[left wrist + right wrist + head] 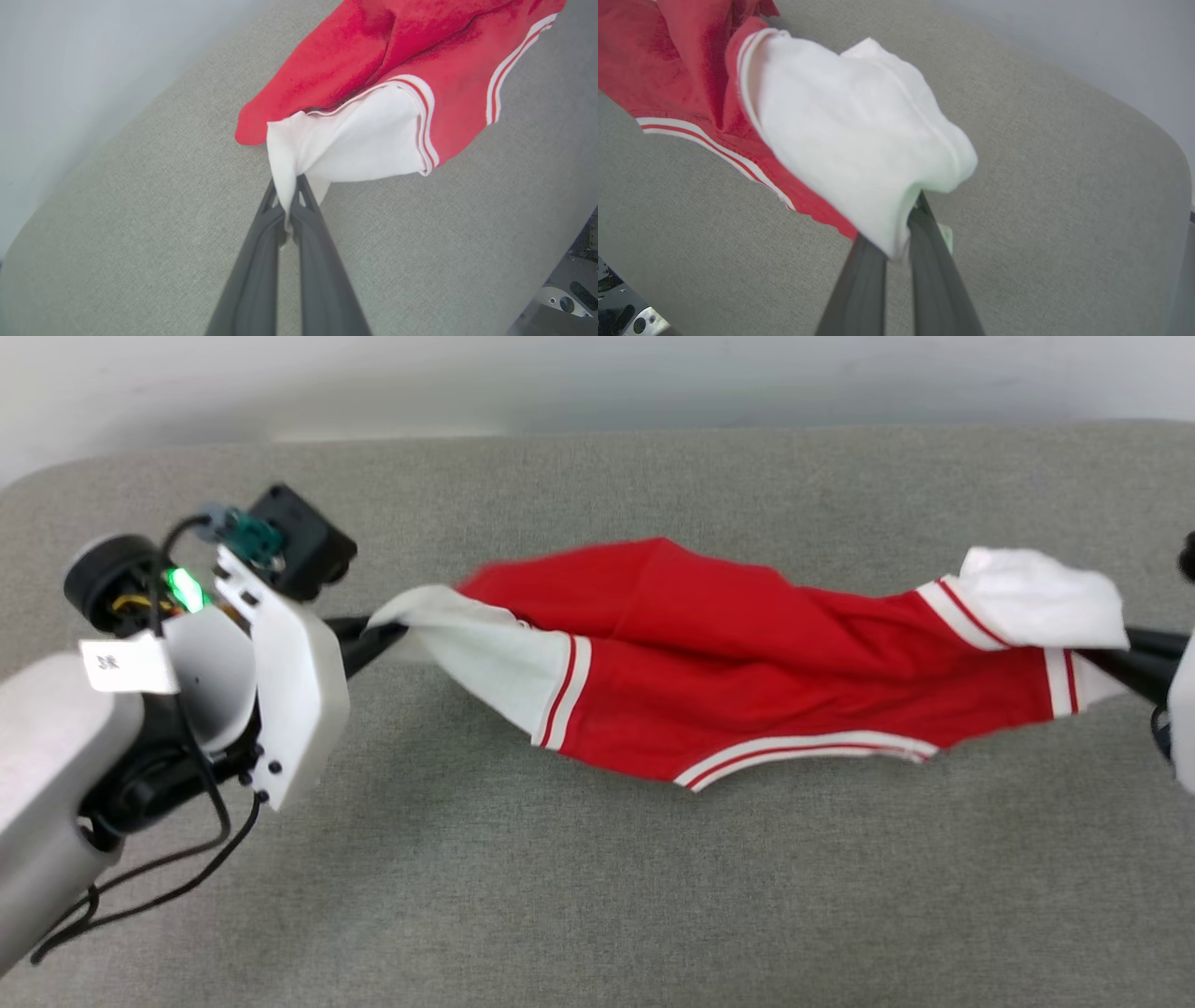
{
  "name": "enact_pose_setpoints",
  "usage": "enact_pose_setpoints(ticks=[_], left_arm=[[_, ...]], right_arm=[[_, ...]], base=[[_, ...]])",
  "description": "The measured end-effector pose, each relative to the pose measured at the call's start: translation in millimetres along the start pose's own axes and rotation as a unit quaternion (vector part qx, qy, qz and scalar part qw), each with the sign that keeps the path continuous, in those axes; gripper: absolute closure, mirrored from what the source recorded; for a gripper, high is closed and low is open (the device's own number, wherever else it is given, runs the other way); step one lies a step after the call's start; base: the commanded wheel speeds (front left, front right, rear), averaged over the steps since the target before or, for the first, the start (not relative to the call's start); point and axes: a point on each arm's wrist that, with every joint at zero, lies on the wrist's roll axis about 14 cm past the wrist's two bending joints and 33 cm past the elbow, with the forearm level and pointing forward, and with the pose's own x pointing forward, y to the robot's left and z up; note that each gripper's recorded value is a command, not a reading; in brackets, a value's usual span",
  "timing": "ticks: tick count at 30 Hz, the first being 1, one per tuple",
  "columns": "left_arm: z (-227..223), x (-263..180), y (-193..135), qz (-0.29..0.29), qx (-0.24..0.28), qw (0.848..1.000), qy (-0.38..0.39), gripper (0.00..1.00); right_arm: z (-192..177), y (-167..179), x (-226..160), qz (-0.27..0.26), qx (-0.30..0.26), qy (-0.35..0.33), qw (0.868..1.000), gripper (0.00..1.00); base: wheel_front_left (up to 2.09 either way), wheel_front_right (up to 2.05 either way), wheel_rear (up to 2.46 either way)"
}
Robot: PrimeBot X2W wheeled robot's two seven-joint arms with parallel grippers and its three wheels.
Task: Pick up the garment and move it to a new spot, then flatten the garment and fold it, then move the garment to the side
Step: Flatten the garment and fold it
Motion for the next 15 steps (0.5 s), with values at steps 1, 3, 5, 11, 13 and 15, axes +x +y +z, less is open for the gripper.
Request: enact_pose_setpoints(ticks=[1, 3, 5, 11, 13, 15], left_arm=[[11, -5, 0, 0.003, 0.006, 1.000, -0.014, 1.00], [35, -16, -3, 0.004, 0.016, 0.999, -0.046, 1.00], [56, -25, -5, 0.005, 0.028, 0.997, -0.071, 1.00], [113, -47, 7, 0.028, 0.062, 0.989, -0.129, 1.00], [131, -49, 12, 0.034, 0.064, 0.986, -0.150, 1.00], [147, -49, 19, 0.040, 0.066, 0.983, -0.167, 1.00]], right_arm=[[10, -1, -7, -0.002, -0.001, -0.015, 1.000, 1.00], [29, -2, -19, -0.005, -0.002, -0.045, 0.999, 1.00], [50, -5, -31, -0.010, -0.004, -0.075, 0.997, 1.00], [102, -16, -56, -0.032, -0.018, -0.126, 0.991, 1.00], [117, -21, -58, -0.040, -0.020, -0.135, 0.990, 1.00], [129, -28, -56, -0.049, -0.018, -0.139, 0.989, 1.00]], base=[[0.00, 0.00, 0.00], [0.00, 0.00, 0.00], [0.00, 0.00, 0.00], [0.00, 0.00, 0.00], [0.00, 0.00, 0.00], [0.00, 0.00, 0.00]])
